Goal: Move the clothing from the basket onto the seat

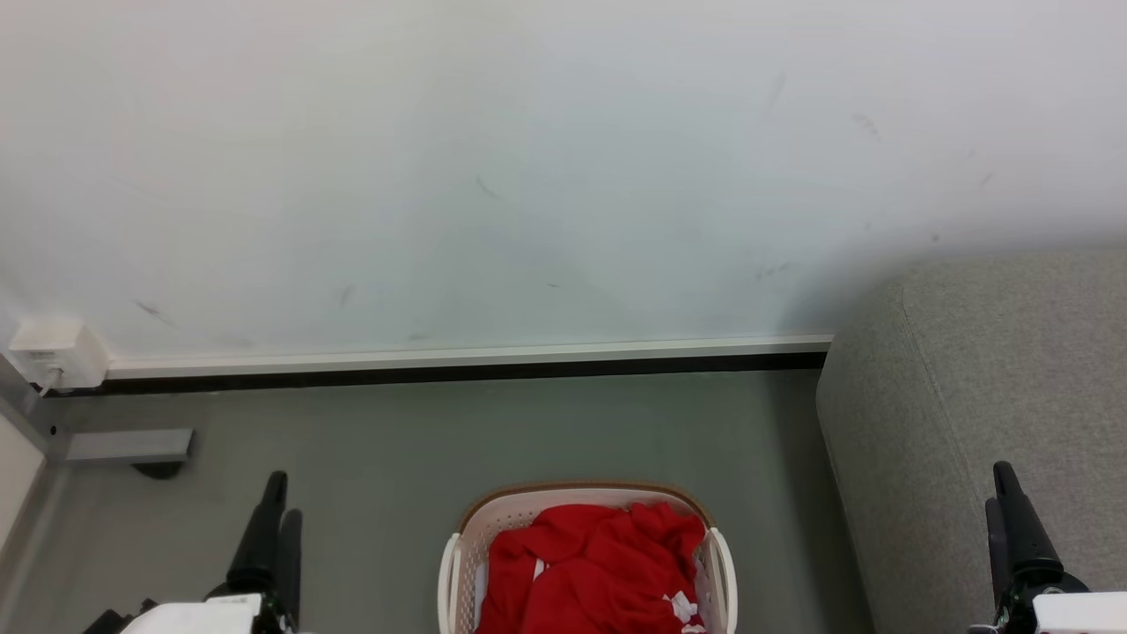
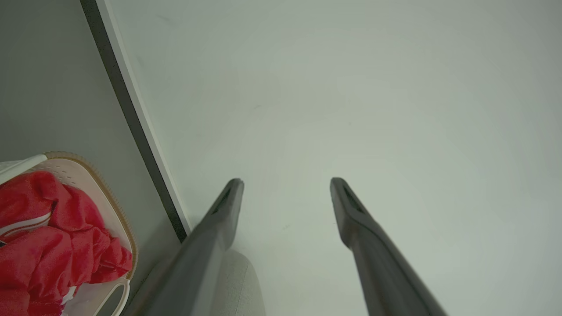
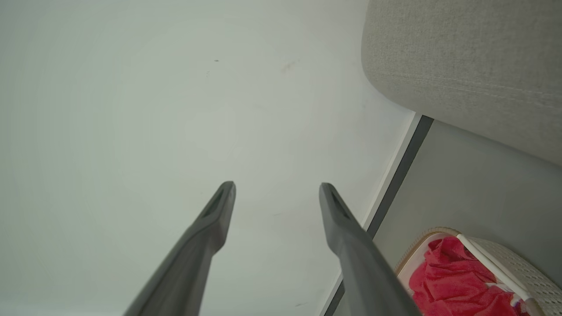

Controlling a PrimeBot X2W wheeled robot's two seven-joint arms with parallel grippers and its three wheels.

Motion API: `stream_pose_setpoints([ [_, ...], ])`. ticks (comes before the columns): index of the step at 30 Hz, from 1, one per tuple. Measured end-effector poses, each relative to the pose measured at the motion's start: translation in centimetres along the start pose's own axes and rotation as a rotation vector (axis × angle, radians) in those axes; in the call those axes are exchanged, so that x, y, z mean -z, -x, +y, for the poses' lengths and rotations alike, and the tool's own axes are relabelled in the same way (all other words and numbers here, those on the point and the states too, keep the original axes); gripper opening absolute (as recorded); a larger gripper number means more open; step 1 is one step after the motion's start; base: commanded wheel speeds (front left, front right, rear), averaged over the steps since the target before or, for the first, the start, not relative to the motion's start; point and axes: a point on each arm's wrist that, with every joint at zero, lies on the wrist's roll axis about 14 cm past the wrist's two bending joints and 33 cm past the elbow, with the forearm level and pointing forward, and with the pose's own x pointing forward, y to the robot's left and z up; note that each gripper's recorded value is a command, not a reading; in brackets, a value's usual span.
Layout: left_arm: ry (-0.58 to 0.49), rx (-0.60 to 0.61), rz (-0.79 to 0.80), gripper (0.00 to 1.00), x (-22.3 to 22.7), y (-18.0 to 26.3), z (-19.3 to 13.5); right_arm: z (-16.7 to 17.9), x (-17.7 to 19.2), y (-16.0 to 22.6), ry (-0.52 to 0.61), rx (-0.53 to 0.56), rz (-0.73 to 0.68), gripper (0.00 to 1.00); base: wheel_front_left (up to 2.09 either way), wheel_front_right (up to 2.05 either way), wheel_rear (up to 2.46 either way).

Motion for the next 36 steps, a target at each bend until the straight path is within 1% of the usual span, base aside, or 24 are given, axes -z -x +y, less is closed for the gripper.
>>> stream_pose_setpoints([
  [5, -0.08, -0.003, -0.012, 1.0, -0.1, 0.0, 0.0, 0.4, 0.0, -0.1, 0.101, -0.025, -0.004, 1.0, 0.0, 0.0, 0.0],
  [19, -0.37, 0.001, -0.033, 1.0, 0.1, -0.2, -0.7, 2.5, 1.3, -0.2, 0.517, -0.136, 0.031, 1.0, 0.0, 0.0, 0.0],
  [27, -0.558, -0.019, -0.039, 1.0, 0.1, -0.3, -0.2, 3.0, 1.8, -0.3, 0.691, -0.177, 0.042, 1.0, 0.0, 0.0, 0.0],
  [36, -0.783, -0.012, -0.047, 1.0, 0.0, -0.3, -0.4, 3.0, 2.2, -0.2, 0.861, -0.203, 0.047, 1.0, 0.0, 0.0, 0.0],
])
